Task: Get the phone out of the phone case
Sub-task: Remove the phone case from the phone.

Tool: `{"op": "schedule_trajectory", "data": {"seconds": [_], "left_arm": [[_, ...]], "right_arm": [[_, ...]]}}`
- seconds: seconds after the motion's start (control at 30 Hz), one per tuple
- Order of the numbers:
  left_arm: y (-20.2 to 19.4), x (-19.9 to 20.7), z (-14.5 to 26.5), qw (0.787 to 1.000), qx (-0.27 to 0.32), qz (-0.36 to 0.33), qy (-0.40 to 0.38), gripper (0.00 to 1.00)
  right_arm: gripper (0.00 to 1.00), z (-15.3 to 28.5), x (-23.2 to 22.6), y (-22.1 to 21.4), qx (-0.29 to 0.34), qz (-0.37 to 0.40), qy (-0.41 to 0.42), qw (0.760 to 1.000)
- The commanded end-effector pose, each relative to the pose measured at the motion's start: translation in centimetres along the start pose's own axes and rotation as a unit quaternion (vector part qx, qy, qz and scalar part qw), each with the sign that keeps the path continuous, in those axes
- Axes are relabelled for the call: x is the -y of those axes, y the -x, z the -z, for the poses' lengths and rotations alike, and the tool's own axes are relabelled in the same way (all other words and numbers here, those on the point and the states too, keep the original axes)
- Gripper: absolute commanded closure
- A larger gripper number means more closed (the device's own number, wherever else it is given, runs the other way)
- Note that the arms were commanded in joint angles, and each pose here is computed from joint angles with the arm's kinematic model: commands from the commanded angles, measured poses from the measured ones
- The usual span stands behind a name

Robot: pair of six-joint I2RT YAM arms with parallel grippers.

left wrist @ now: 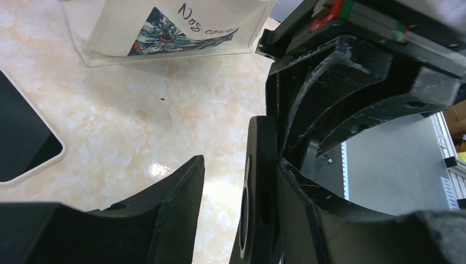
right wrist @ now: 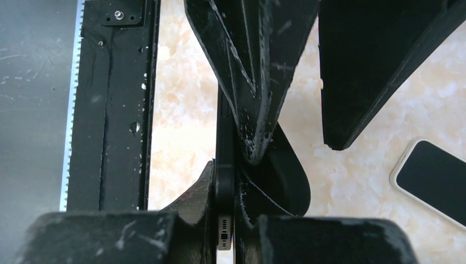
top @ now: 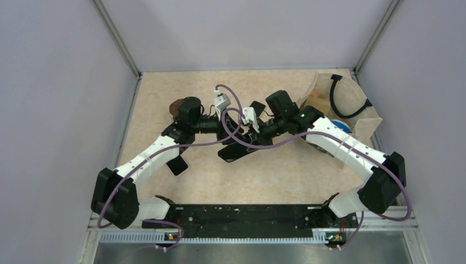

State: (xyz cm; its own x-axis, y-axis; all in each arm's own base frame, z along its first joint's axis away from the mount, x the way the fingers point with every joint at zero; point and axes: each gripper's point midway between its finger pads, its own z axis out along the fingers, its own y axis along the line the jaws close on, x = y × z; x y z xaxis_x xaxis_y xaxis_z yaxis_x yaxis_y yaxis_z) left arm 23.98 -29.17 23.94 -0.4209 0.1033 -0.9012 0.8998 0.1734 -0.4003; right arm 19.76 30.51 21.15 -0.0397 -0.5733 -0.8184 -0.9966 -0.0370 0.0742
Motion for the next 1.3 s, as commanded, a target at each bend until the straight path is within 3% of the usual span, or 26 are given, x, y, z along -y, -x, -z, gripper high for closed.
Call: {"op": "schedule_trajectory", "data": {"seconds": [0.0,0.03,0.1,0.17,0.2,0.33,0.43,0.73,1.1,1.27], "left_arm": [[-2.7,-0.2,-0.9,0.999,-0.028,0.023,-0.012,0.46],[-2.9,-0.2,-1.1,0.999,-0.03,0.026,-0.015,0.49],[-3.1,-0.1,-1.3,0.999,-0.032,0.034,-0.022,0.66],[-3.1,-0.2,-1.6,0.998,-0.032,0.044,-0.026,0.93],[-3.2,-0.3,-1.6,0.998,-0.032,0.049,-0.023,1.0],[-3.1,-1.7,-1.3,0.998,-0.024,0.052,0.015,1.0],[-3.0,-4.5,-0.2,0.995,-0.012,0.057,0.086,1.0],[-3.7,-13.1,5.8,0.951,0.021,0.105,0.29,1.0],[-6.8,-17.3,7.2,0.934,-0.046,0.136,0.328,1.0],[-7.4,-19.4,8.1,0.922,-0.02,0.18,0.342,1.0]], "right_arm": [[1.0,1.4,-0.1,6.4,0.096,0.086,-0.004,0.992],[1.0,1.4,-0.1,6.5,0.096,0.087,-0.004,0.992],[1.0,1.4,0.0,6.5,0.097,0.087,-0.006,0.991],[1.0,1.5,0.0,6.5,0.097,0.087,-0.006,0.991],[1.0,1.5,-0.1,6.4,0.097,0.087,-0.007,0.991],[1.0,1.8,-0.4,5.7,0.092,0.087,-0.014,0.992],[1.0,2.2,-0.6,5.3,0.089,0.087,-0.022,0.992],[1.0,5.5,0.4,5.1,0.128,0.056,-0.058,0.989],[1.0,7.5,2.6,0.1,0.135,-0.007,-0.13,0.982],[1.0,7.6,2.7,-1.4,0.143,-0.026,-0.142,0.979]]}}
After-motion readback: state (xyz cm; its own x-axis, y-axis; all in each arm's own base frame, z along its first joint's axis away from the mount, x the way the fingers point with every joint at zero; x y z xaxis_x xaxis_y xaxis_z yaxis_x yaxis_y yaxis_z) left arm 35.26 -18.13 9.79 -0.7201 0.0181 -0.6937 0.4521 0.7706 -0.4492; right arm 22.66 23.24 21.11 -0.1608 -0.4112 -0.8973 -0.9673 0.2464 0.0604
